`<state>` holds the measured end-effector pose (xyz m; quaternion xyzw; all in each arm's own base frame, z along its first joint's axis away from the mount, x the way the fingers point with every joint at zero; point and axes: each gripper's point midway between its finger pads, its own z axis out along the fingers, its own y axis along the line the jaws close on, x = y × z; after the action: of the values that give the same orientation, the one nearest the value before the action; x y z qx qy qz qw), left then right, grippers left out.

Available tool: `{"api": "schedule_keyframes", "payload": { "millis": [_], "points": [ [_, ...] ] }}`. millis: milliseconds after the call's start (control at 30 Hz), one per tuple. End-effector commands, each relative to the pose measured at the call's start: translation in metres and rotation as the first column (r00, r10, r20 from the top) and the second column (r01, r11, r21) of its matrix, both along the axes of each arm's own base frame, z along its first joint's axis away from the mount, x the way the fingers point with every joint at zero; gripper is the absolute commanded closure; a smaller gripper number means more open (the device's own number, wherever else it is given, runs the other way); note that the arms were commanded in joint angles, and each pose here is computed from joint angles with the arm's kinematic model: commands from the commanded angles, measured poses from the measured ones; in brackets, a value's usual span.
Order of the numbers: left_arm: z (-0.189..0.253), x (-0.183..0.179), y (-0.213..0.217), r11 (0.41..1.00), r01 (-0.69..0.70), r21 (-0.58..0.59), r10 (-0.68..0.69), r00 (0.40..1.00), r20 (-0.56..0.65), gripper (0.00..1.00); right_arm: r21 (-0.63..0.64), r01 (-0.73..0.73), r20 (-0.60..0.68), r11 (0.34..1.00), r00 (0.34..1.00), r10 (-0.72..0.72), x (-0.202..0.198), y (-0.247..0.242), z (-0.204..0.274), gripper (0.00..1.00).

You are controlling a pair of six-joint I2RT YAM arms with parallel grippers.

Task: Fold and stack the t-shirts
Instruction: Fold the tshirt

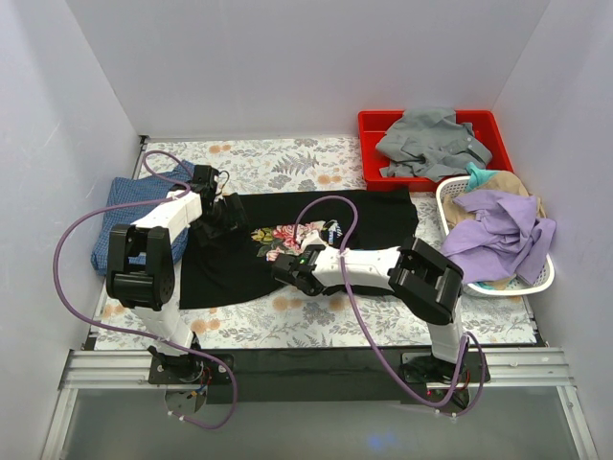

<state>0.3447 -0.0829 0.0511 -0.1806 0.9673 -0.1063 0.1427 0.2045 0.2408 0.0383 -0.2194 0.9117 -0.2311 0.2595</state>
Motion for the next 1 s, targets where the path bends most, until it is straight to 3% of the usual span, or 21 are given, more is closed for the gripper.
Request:
{"api": "schedule_keyframes", "payload": {
  "millis": [0, 33, 233, 533, 833, 967],
  "points": [
    [0.015, 0.003, 0.000, 1.000, -0.005, -0.001, 0.005, 0.998, 0.061, 0.02, 0.036, 0.035, 0.092, 0.999, 0.995, -0.038, 0.005, -0.009, 0.026, 0.70],
    [0.017, 0.003, -0.001, 1.000, -0.003, -0.006, 0.003, 0.998, 0.068, 0.02, 0.049, 0.036, 0.097, 0.998, 0.995, -0.041, 0.006, -0.009, 0.030, 0.80],
    [0.015, 0.002, 0.000, 1.000, 0.002, 0.002, -0.002, 0.998, 0.056, 0.02, 0.058, 0.057, 0.084, 0.997, 0.995, -0.061, -0.007, -0.033, 0.057, 0.90],
    [0.015, 0.002, -0.001, 1.000, 0.014, -0.002, -0.014, 0.998, 0.053, 0.02, -0.008, 0.154, 0.085, 0.988, 0.985, -0.153, 0.002, -0.080, 0.073, 0.92],
    [0.014, 0.003, 0.000, 1.000, 0.018, 0.008, -0.019, 0.999, 0.046, 0.02, -0.121, 0.273, 0.160, 0.954, 0.954, -0.252, 0.062, -0.111, 0.087, 0.91],
    [0.012, 0.004, 0.000, 1.000, 0.019, 0.011, -0.020, 0.999, 0.039, 0.02, -0.150, 0.243, 0.198, 0.958, 0.957, -0.212, 0.097, -0.099, 0.104, 0.91]
  ]
}}
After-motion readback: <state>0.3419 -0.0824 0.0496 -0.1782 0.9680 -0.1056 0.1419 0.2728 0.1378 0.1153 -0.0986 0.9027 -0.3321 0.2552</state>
